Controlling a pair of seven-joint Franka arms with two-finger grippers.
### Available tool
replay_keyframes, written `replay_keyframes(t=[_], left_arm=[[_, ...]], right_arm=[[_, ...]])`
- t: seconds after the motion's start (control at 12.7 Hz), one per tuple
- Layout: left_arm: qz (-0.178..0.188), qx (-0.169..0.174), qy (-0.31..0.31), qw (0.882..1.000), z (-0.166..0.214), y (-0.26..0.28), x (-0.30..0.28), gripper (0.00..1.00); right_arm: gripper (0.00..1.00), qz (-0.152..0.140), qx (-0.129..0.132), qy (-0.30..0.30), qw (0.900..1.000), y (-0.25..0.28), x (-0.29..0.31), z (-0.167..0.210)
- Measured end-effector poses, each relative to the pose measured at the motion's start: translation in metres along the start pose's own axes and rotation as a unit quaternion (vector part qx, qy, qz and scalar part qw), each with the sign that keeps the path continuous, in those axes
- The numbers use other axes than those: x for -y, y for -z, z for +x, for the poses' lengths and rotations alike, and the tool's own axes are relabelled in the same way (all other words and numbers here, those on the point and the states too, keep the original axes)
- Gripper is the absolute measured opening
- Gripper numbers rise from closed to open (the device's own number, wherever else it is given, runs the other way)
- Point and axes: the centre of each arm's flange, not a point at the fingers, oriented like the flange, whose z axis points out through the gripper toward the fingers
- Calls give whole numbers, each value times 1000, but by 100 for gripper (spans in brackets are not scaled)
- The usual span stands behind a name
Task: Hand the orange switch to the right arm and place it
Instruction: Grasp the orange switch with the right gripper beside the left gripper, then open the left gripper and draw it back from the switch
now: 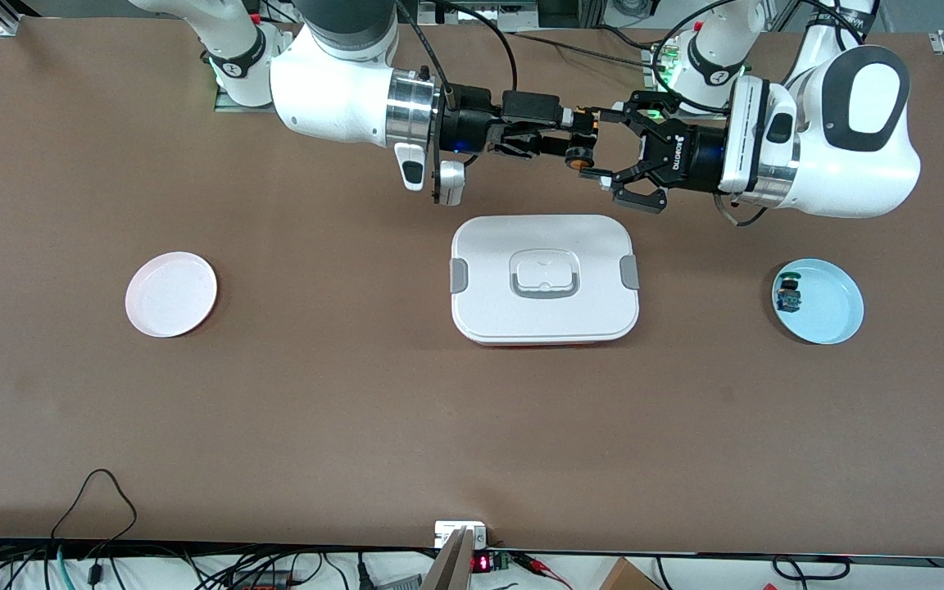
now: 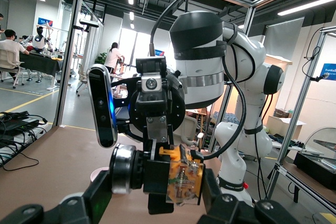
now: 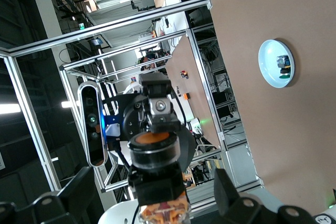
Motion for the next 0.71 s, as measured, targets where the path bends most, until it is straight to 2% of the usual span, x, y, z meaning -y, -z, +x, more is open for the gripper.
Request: replay_keyframes(t=[0.39,0.55,0.63,0.71], left_arm=[[0,0,0,1000,0,0,0,74],[0,0,0,1000,0,0,0,74],[0,0,0,1000,0,0,0,74],[0,0,0,1000,0,0,0,74]], right_arm=[[98,-1,-8,2,1000,0,0,0],[94,-1,-8,35,999,0,0,0],[84,-1,-8,58,998,0,0,0],[70,1,-9,67,998,0,0,0]])
